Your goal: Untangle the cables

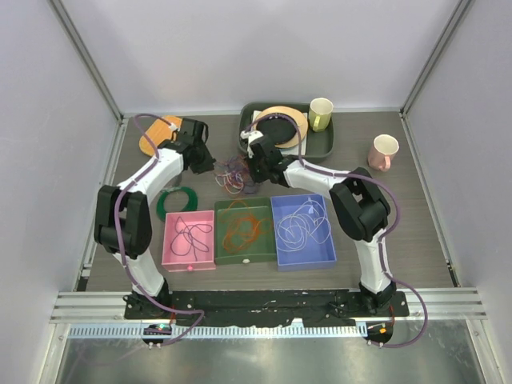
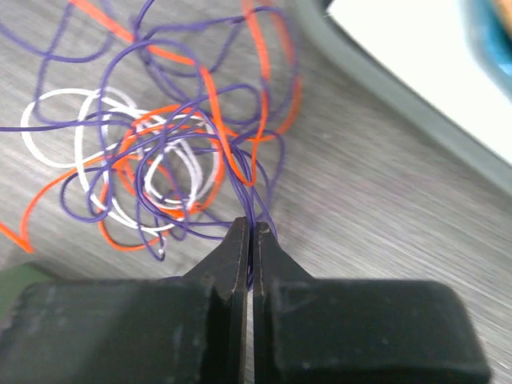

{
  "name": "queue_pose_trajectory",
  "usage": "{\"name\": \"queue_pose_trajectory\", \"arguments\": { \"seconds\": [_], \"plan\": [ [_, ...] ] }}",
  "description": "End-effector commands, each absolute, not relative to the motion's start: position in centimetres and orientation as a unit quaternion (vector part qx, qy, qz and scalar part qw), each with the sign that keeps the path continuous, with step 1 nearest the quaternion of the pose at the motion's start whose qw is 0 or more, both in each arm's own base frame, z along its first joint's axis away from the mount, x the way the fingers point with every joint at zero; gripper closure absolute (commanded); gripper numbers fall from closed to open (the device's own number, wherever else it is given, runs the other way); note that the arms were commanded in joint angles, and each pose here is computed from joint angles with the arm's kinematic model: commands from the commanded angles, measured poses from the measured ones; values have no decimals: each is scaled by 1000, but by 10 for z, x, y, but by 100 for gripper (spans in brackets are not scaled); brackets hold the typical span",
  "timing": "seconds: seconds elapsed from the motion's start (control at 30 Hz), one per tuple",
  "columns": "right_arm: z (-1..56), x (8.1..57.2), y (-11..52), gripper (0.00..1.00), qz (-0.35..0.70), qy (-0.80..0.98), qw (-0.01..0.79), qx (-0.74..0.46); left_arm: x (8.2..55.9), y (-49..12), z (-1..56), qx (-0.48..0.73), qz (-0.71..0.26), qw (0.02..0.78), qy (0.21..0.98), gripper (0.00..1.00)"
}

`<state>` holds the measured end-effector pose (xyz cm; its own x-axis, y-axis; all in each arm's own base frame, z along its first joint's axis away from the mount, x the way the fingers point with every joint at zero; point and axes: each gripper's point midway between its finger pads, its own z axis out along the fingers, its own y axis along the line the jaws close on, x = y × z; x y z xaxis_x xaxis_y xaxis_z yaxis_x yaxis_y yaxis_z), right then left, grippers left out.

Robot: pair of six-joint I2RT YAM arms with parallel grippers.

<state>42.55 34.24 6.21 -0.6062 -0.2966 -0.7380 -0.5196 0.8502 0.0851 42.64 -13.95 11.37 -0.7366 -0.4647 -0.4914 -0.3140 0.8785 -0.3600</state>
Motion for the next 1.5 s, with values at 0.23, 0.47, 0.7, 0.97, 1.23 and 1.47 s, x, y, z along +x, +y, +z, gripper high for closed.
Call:
{"name": "queue_pose_trajectory", "arguments": {
  "seconds": [0.23, 0.47, 0.7, 0.97, 1.23, 1.47],
  "plan": [
    [219, 482, 202, 99, -42, 830, 552, -73, 434, -39, 185, -301, -65, 396, 865, 100],
    [270, 479, 142, 99, -114, 801, 588, -23, 426, -4, 207, -329, -20, 427, 842, 100],
    [309, 470, 57, 99, -161, 776, 606, 65, 419, 21, 204, -348, 32, 424, 836, 100],
    [319, 453, -20, 99, -192, 763, 603, 132, 417, 35, 192, -360, 49, 408, 838, 100],
    [327, 435, -87, 99, -240, 750, 589, 184, 409, 60, 186, -388, 67, 395, 830, 100],
    [302, 456, -5, 96, -36, 797, 602, 17, 420, 35, 179, -353, -13, 397, 847, 100]
  ]
}}
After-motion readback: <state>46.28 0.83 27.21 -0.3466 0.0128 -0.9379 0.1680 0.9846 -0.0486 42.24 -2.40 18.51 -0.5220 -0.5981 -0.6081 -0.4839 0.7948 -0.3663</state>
